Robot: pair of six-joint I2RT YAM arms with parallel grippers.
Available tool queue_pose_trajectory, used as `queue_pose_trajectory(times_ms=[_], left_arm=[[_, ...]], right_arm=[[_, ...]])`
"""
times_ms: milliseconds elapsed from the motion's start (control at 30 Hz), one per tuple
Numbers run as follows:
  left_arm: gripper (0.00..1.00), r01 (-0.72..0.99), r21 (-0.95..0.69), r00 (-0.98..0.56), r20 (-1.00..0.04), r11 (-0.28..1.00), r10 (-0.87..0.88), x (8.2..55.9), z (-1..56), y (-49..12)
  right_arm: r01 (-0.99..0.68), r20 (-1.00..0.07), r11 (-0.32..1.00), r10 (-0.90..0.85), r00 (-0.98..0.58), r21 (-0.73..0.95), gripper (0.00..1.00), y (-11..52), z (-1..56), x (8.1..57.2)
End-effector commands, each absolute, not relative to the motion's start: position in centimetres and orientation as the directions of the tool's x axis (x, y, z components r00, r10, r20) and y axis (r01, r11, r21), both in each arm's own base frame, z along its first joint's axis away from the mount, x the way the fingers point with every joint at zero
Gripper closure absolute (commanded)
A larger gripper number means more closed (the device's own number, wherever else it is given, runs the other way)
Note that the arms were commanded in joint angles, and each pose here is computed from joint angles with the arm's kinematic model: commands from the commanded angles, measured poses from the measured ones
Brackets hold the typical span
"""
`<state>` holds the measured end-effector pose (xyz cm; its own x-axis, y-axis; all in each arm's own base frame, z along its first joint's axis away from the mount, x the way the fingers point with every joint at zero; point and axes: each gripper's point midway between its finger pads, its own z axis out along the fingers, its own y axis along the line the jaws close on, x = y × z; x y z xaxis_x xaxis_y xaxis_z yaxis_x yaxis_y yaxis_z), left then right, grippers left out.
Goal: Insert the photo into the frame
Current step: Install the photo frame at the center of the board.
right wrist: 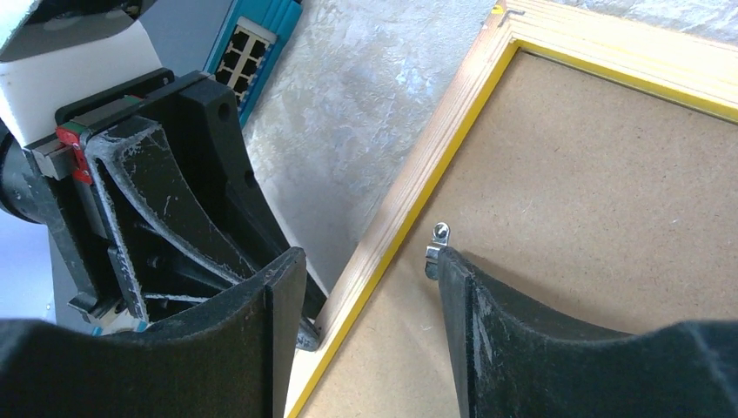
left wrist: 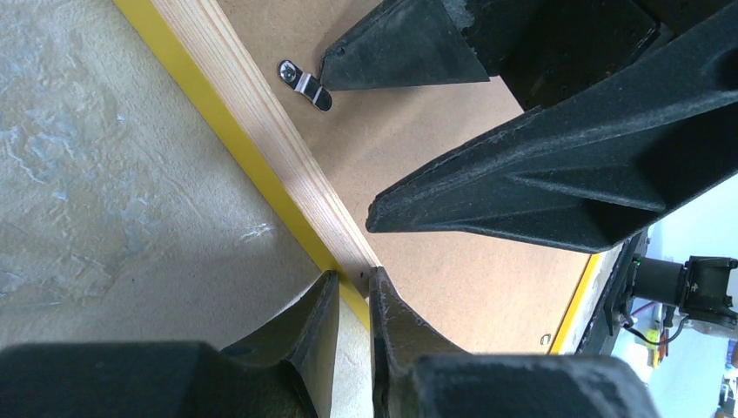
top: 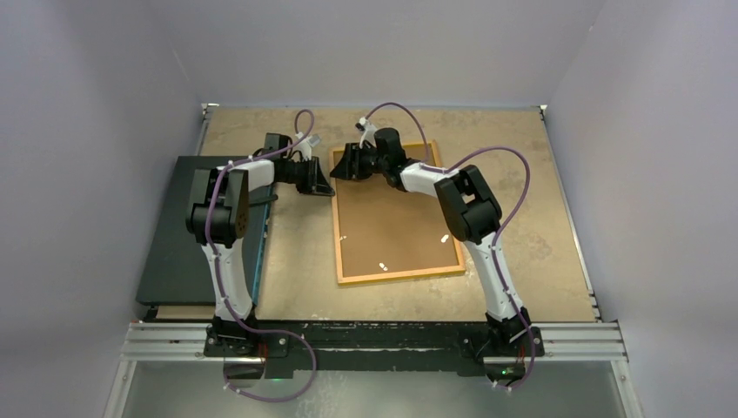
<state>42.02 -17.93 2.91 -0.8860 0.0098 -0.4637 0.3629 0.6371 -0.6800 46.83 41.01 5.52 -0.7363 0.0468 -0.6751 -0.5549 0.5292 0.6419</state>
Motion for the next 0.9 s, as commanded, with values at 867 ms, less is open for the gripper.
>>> queue_pose_trajectory(times_ms=[867], left_arm=[[0.92,0.368,-0.626,-0.883,-0.467,0.688,0.048,41.6,1.5,-17.3]], right_arm=[[-0.490,-0.630,0.525,0.118,-0.768,0.696,0.46,41.3,4.3,46.6]])
